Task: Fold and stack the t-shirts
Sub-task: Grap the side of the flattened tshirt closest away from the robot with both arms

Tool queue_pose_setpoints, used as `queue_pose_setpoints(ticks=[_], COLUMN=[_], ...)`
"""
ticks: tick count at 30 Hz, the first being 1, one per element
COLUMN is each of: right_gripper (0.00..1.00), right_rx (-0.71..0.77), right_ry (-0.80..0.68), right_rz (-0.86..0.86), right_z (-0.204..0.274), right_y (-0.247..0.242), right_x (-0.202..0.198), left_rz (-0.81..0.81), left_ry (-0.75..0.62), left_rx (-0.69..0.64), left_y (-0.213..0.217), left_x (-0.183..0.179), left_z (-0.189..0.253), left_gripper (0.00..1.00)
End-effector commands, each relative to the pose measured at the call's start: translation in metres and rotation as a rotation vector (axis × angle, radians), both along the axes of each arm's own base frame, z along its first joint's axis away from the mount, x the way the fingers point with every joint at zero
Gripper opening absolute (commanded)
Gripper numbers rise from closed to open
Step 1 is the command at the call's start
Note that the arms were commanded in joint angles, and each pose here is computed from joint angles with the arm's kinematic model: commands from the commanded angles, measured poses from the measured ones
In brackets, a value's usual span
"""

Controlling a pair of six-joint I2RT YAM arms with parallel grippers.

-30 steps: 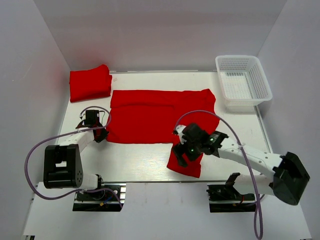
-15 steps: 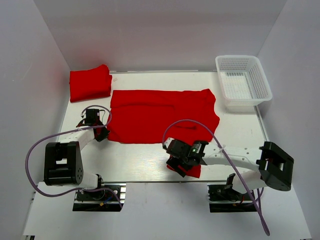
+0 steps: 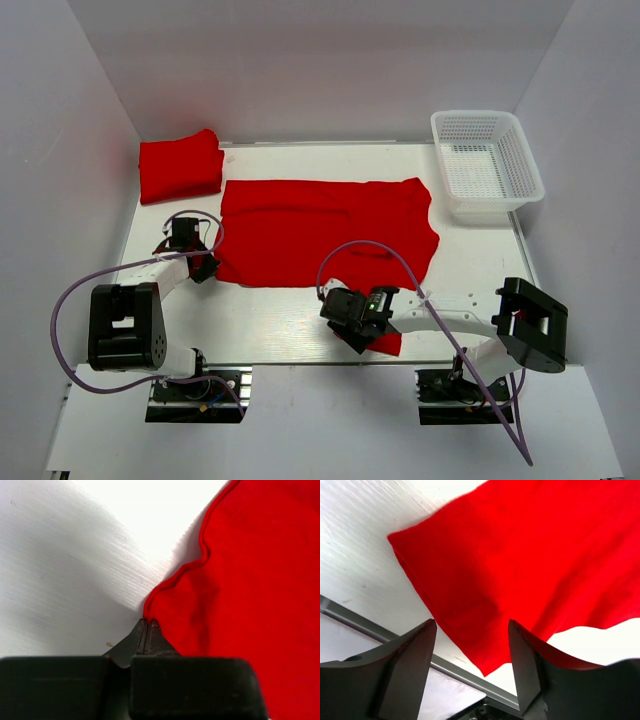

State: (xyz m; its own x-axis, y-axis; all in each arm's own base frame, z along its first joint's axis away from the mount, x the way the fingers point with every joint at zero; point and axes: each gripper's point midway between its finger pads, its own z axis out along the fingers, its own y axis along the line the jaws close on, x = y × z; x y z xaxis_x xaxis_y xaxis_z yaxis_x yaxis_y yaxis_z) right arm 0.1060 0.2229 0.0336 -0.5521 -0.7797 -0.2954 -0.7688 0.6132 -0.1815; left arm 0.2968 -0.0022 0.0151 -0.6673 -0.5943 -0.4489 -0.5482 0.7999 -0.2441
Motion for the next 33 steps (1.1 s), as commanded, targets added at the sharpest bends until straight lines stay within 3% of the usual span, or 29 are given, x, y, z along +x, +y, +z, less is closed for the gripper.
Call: queue_pose_setpoints(ticks=[1,9,11,15,16,18,20,33], right_gripper=[0.65,0.62,0.49,0.4,0.31,0.23,0.0,0.0], right_rx=[0.047,0.046,0.036,0.019,0.008,0.017,0.005,0.162], right_ry=[-0.011,0.038,0.039,0.033,0.04,0.04,0.029,-0.202], right_rz=[-0.039,-0.043,-0.063,-0.102,-0.112,-0.13,-0.154,-0.195], right_z=[0.0,-0.019,-0.023,-0.029,-0.034,-0.035,-0.036,0.034], right_y=[0.009,0.006,0.004,-0.002,-0.006,-0.005,-0.01,0.004], right_x=[0.002,-0.007,-0.007,-0.005,-0.007,-0.005,-0.003,0.056], left_rz=[-0.011,-0.007,-0.002,-0.002,0.003,0.003,0.003,-0.026], left_ry=[-0.034,-0.015,-0.024,-0.024,-0.023,-0.014,-0.023,-0.102], left_rx=[-0.004,0.003,0.012,0.012,0.019,0.019,0.019,-0.023], left_y=[-0.001,0.001,0.002,0.002,0.004,0.004,0.004,-0.005], left_x=[0.008,0.004,0.004,0.004,0.004,0.002,0.003,0.017], left_z=[0.008,0.006,0.009,0.009,0.009,0.008,0.01,0.047], left_gripper=[0.0,0.0,0.0,0.0,0.0,0.0,0.0,0.0])
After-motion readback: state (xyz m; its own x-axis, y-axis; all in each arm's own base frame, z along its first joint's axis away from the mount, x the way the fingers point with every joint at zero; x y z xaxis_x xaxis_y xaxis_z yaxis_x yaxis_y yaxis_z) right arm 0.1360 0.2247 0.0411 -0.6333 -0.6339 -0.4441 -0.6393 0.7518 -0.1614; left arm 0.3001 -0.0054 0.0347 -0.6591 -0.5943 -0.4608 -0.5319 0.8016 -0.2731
